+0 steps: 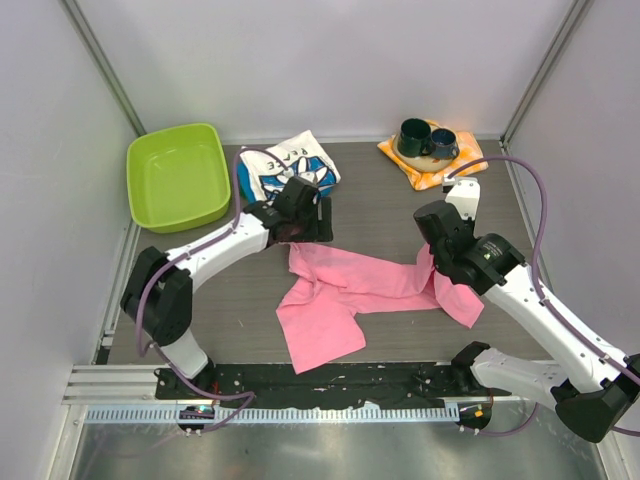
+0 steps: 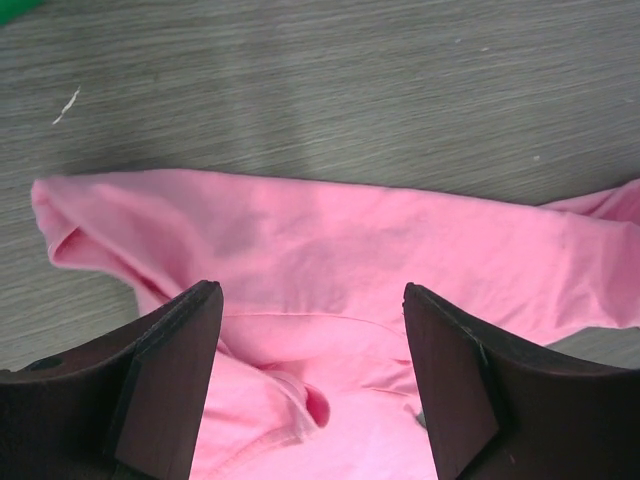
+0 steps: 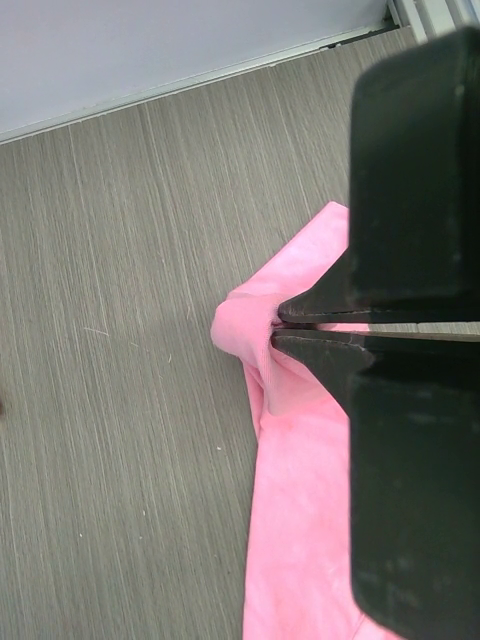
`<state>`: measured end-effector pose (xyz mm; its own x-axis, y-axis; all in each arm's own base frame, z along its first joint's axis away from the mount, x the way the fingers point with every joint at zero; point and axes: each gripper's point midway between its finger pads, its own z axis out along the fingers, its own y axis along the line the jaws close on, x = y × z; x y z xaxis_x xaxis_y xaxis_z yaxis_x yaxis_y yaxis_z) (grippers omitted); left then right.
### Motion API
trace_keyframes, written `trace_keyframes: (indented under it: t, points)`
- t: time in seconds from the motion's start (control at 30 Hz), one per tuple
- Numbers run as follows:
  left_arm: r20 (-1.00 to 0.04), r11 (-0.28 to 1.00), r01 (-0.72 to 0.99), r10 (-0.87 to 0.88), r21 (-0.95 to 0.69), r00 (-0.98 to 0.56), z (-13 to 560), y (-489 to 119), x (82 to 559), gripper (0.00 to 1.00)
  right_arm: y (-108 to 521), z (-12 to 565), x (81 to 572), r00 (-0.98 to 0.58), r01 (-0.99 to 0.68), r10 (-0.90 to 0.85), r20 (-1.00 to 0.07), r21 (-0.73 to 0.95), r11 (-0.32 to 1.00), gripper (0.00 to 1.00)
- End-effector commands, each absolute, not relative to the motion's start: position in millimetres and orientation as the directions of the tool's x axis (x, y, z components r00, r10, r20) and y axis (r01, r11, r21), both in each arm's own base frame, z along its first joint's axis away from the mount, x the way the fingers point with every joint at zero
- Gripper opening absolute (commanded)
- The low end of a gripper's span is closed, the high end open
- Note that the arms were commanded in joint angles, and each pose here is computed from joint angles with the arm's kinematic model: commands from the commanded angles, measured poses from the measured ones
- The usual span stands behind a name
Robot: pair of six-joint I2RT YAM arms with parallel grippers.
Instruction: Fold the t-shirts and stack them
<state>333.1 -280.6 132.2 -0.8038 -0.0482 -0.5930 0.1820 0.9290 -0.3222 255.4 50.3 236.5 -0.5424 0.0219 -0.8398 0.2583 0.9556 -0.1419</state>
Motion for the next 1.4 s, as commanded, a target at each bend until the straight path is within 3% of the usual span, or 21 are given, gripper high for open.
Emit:
trace_keyframes:
  t: [0.0, 0.33, 0.53, 0.83, 0.93, 0.97, 1.03, 1.07, 1.2, 1.37]
  points:
    - [-0.575, 0.953, 0.16, -0.019, -0.258, -0.818, 105, -270, 334, 0.77, 50, 246, 259, -0.5, 0.271, 0.046, -0.865, -0.105, 0.957, 0.01]
    - [-0.514, 0.968, 0.143, 0.017, -0.208, -0.858, 72, -262, 325, 0.76, 51, 245, 259, -0.504, 0.267, 0.042, -0.863, -0.109, 0.958, 0.01]
    - [-0.493, 0.991, 0.111, 0.058, -0.079, -0.868, 53, -234, 320, 0.77, 53, 244, 259, -0.505, 0.261, 0.047, -0.862, -0.101, 0.96, 0.01]
    - [-0.451, 0.992, 0.083, 0.031, -0.096, -0.892, 36, -221, 293, 0.74, 52, 245, 258, -0.499, 0.261, 0.053, -0.865, -0.091, 0.961, 0.01]
    - [-0.434, 0.993, 0.078, 0.031, -0.091, -0.9, 26, -220, 291, 0.57, 52, 244, 258, -0.501, 0.26, 0.054, -0.864, -0.091, 0.961, 0.01]
    - [-0.436, 0.992, 0.079, 0.028, -0.099, -0.9, 25, -223, 292, 0.4, 53, 244, 257, -0.501, 0.258, 0.055, -0.864, -0.088, 0.962, 0.01]
    - [-0.438, 0.991, 0.076, 0.02, -0.11, -0.899, 26, -225, 294, 0.17, 51, 245, 257, -0.497, 0.261, 0.058, -0.866, -0.085, 0.962, 0.01]
    - [-0.442, 0.991, 0.073, 0.016, -0.113, -0.897, 28, -226, 295, 0.0, 51, 245, 257, -0.496, 0.261, 0.059, -0.866, -0.084, 0.962, 0.01]
    - [-0.484, 0.984, 0.082, -0.006, -0.161, -0.875, 54, -233, 301, 0.0, 52, 245, 256, -0.497, 0.257, 0.059, -0.866, -0.083, 0.963, 0.01]
    - [-0.622, 0.97, 0.089, -0.075, -0.228, -0.779, 142, -228, 307, 0.0, 62, 270, 262, -0.456, 0.233, 0.097, -0.885, -0.013, 0.973, 0.01]
